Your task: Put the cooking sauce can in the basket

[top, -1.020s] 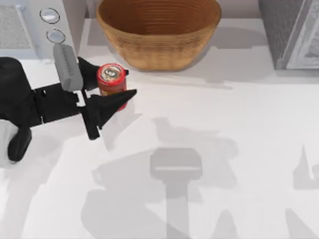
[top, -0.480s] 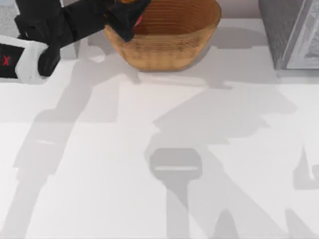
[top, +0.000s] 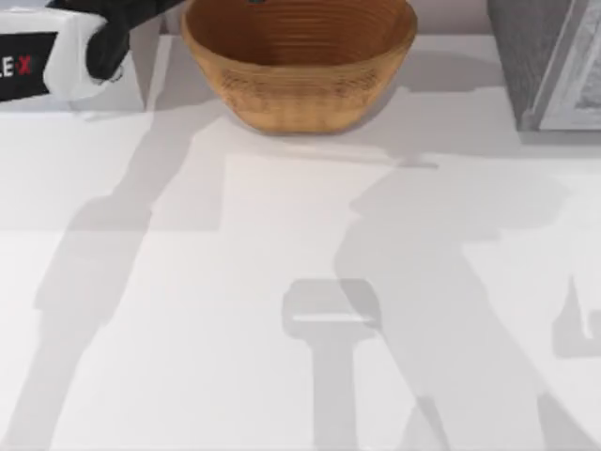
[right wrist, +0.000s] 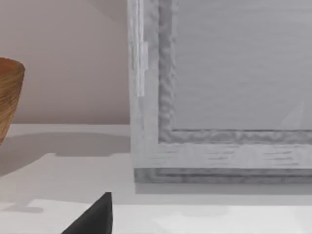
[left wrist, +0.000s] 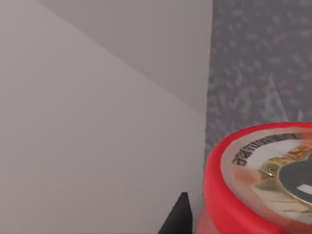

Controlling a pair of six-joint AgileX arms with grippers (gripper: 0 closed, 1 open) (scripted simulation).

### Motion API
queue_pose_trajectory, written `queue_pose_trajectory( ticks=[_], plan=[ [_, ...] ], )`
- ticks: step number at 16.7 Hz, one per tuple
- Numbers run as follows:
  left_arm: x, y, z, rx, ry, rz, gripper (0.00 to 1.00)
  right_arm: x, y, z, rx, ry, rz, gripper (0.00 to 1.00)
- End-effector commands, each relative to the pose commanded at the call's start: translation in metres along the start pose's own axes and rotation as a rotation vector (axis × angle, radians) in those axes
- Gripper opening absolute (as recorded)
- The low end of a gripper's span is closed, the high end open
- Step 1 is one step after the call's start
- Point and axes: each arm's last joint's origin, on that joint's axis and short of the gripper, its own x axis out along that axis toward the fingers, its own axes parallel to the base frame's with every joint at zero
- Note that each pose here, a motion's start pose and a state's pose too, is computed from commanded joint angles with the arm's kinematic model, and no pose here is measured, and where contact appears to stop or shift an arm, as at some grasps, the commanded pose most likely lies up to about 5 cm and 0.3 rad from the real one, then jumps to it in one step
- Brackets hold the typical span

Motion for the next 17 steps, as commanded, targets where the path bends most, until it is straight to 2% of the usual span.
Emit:
queue_pose_trajectory(
  ticks=[5,17],
  plan=[
    [-0.002,0.002,0.002,0.005,-0.004,0.004,0.0,0.0,0.0,0.0,0.0,0.0,0.0,1.0],
    [0.036,0.003,-0.012,0.004,-0.004,0.002,0.0,0.0,0.0,0.0,0.0,0.0,0.0,1.0]
  ],
)
